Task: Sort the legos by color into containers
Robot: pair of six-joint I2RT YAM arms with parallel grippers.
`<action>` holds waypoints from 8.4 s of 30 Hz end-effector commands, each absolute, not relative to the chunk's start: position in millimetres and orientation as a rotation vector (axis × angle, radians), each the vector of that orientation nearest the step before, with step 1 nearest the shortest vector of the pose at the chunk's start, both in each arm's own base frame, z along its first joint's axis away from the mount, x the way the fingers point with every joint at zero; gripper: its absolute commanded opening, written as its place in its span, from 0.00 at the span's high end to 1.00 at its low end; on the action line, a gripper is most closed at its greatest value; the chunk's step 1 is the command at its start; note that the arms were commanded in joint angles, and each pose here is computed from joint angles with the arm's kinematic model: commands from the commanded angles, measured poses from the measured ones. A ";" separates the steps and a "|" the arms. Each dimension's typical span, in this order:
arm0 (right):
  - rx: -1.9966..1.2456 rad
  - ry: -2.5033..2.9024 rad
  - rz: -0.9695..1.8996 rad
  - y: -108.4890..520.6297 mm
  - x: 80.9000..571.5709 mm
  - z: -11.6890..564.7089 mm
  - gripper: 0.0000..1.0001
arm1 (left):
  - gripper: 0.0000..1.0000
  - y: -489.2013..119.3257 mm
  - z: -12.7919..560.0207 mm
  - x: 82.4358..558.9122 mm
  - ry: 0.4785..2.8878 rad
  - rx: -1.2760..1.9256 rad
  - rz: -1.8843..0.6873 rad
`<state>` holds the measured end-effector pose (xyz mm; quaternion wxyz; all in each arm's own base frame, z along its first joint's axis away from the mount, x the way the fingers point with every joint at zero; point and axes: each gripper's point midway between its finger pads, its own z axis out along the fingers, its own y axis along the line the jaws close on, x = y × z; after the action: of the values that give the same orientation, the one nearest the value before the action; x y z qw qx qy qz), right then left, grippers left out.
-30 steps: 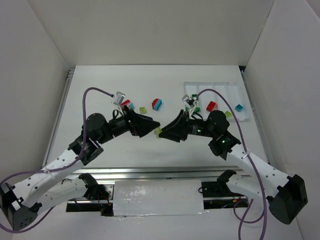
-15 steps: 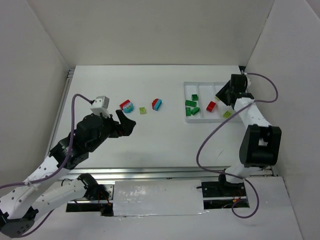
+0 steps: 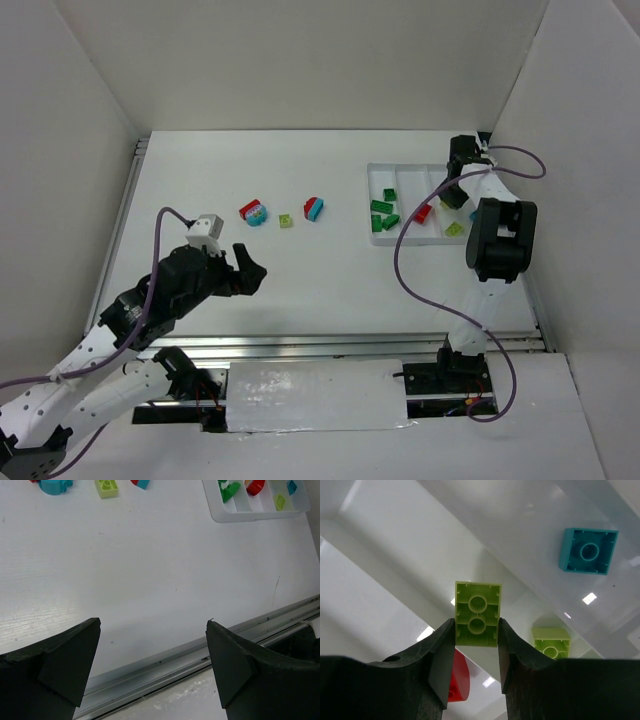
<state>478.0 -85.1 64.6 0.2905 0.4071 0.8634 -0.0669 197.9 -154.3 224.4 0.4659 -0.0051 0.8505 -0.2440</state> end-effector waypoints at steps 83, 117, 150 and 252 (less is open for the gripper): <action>0.056 2.220 0.550 265.5 416.7 224.7 0.83 | 0.00 -135.7 254.1 180.1 1.987 0.137 -0.578; 0.988 2.324 -0.078 -81.1 515.9 84.9 0.75 | 0.00 -142.5 232.4 190.6 2.076 0.139 -0.529; 0.308 2.417 0.055 289.1 472.1 99.6 0.00 | 0.00 -135.3 219.0 203.2 2.136 0.082 -0.466; -0.823 1.761 1.232 327.4 110.4 264.5 0.00 | 1.00 -251.9 304.4 142.8 1.762 0.396 -1.445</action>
<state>133.1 338.2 232.5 0.4252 -0.3147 0.7378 0.4193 160.3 -249.0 263.0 0.3545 0.0547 0.7562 -0.5473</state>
